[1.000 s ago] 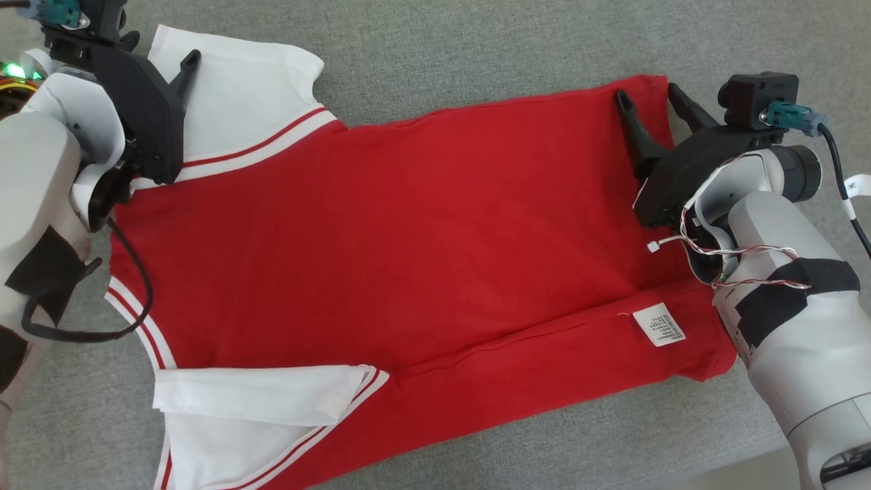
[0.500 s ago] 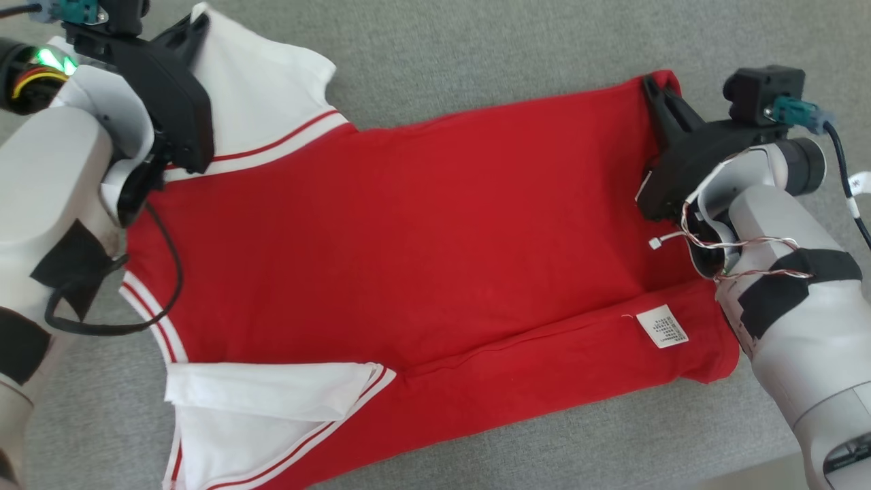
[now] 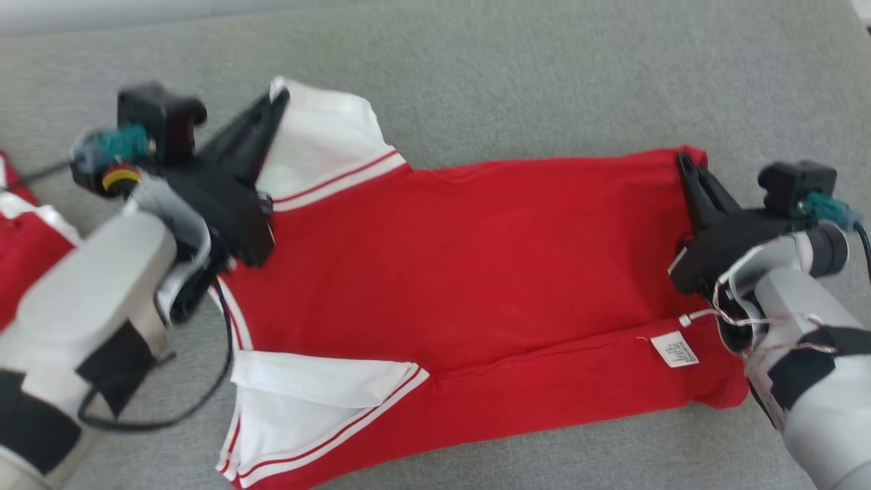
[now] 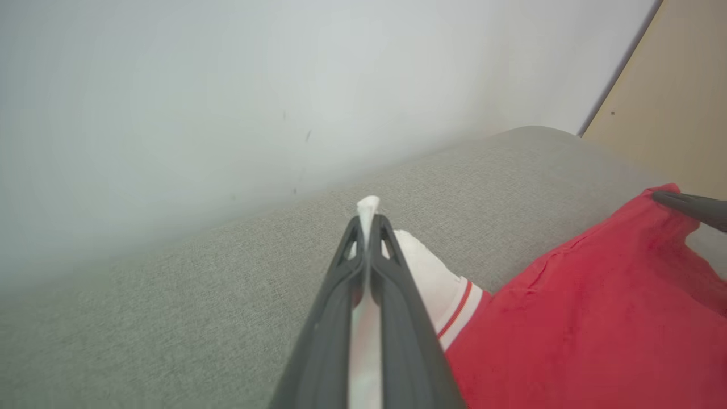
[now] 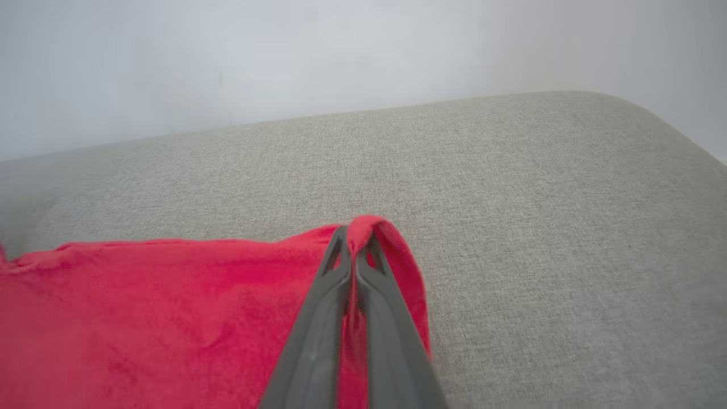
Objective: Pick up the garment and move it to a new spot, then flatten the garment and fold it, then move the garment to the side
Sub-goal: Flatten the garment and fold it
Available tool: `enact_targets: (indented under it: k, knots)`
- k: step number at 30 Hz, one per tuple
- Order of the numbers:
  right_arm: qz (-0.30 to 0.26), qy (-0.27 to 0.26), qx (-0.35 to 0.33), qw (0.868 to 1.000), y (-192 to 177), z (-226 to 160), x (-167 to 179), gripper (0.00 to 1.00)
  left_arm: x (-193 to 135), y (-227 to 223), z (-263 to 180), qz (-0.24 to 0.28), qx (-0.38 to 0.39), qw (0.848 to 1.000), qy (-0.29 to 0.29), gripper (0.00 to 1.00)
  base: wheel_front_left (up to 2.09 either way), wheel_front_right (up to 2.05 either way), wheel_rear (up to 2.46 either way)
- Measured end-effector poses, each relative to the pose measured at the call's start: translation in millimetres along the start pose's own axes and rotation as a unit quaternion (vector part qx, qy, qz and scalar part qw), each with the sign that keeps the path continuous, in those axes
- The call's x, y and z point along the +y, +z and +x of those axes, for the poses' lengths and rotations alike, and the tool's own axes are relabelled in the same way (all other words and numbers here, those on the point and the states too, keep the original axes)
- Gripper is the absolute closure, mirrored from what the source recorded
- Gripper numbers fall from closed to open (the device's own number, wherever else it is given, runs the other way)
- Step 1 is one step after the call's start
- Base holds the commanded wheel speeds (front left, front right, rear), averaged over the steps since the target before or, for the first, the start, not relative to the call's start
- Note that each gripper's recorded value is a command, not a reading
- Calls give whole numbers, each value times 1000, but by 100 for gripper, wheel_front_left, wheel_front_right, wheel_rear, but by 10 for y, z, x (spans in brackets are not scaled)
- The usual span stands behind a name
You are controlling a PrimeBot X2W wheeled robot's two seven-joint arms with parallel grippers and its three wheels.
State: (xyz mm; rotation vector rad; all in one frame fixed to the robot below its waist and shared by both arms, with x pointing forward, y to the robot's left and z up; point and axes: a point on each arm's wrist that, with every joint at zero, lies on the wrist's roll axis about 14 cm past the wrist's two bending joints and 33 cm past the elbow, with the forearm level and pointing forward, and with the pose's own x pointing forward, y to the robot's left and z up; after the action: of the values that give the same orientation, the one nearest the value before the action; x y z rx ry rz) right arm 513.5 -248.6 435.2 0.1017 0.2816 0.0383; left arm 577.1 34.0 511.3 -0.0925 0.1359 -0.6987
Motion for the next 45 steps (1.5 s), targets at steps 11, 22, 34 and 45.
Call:
enact_targets:
  k: [11,22,34,45]
  knots:
    - [48,-4,-21,999,-24,-295,-29,100,-429,-132,-685,-64,-29,997,15,100,0,0,0]
    - [86,-5,-40,995,-117,-600,-35,100,-743,-413,-1281,-117,-35,991,60,100,0,0,0]
    - [98,-6,-36,995,-316,-947,-26,100,-801,-737,-1578,-145,-17,983,110,100,0,0,0]
    - [93,-13,-37,995,-306,-1092,-54,0,-551,-709,-1710,-111,-42,977,176,0,0,0,0]
